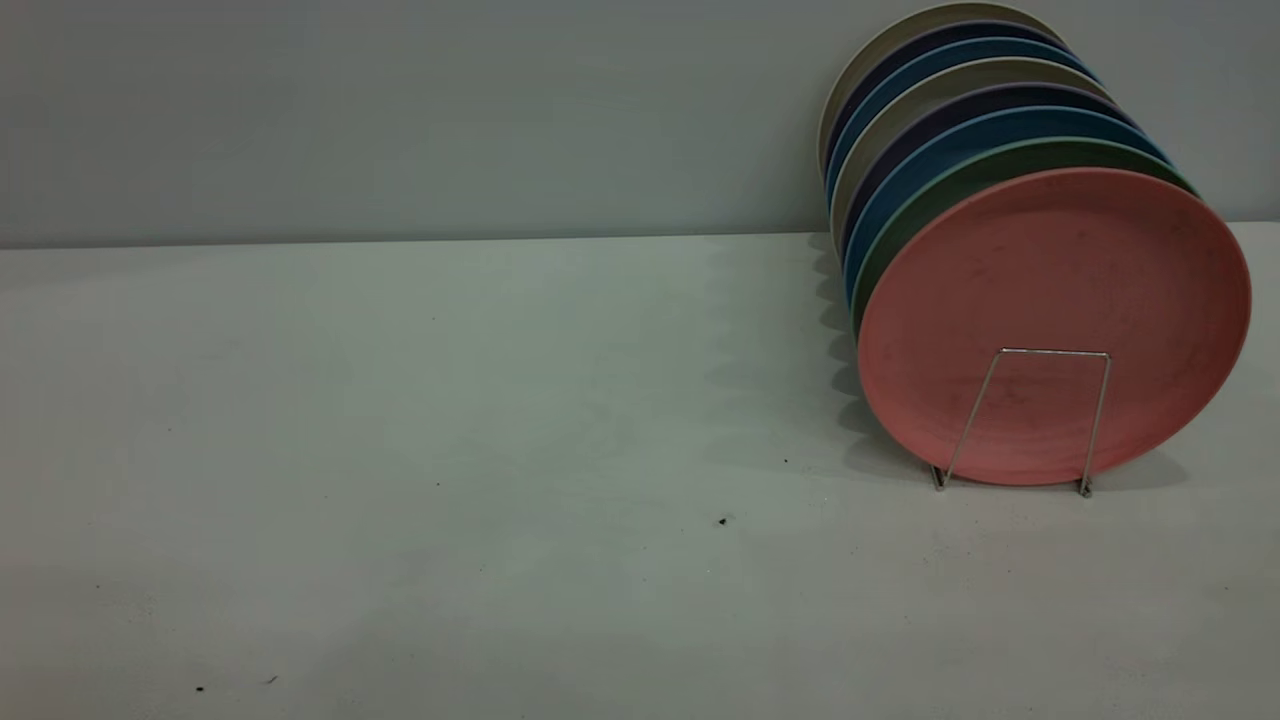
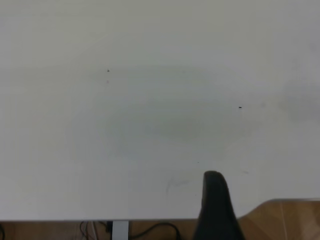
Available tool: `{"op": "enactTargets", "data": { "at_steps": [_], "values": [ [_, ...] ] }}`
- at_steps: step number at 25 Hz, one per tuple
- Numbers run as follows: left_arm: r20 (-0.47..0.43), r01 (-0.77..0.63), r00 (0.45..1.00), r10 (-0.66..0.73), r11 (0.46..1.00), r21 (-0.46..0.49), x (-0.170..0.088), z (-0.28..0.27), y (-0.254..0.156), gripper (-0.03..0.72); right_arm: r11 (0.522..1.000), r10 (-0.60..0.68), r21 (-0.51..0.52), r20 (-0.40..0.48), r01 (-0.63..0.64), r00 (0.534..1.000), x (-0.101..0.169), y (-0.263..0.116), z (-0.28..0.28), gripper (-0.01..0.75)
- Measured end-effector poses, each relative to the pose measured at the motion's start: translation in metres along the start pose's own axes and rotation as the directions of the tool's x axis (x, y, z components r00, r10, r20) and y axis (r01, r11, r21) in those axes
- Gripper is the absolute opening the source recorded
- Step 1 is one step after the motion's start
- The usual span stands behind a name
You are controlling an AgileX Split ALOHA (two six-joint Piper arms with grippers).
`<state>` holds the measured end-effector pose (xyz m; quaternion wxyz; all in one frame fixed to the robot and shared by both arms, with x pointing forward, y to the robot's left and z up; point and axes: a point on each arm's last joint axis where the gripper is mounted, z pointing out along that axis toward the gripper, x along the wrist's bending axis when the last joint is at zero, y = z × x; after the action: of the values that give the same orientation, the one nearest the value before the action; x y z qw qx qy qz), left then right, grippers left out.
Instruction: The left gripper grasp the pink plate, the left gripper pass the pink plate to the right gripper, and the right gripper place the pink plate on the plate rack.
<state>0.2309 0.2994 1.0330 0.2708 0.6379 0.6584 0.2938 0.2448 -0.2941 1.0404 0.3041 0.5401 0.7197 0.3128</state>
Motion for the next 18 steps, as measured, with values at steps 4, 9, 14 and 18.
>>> {"op": "enactTargets", "data": {
  "at_steps": [4,9,14,18],
  "values": [
    [-0.005,0.005,1.0,-0.005,1.0,-0.001,0.0004,0.0,0.0001,0.551,1.0,0.011,0.0,0.008,-0.011,1.0,-0.0007,-0.0001,0.0,0.445],
    [-0.005,0.006,1.0,-0.006,1.0,-0.001,0.0004,0.0,0.0001,0.551,1.0,0.015,0.0,0.008,-0.015,1.0,-0.0007,-0.0001,0.0,0.445],
    [-0.005,0.007,1.0,-0.007,1.0,-0.001,0.0004,0.0,0.0001,0.551,1.0,0.015,0.0,0.008,-0.015,1.0,-0.0007,0.0,0.0,0.445],
    [-0.004,0.006,1.0,-0.006,1.0,-0.015,0.0004,-0.0013,-0.0013,0.551,1.0,0.015,0.0,0.008,-0.015,1.0,-0.0007,0.0,0.0,0.445]
  ]
}}
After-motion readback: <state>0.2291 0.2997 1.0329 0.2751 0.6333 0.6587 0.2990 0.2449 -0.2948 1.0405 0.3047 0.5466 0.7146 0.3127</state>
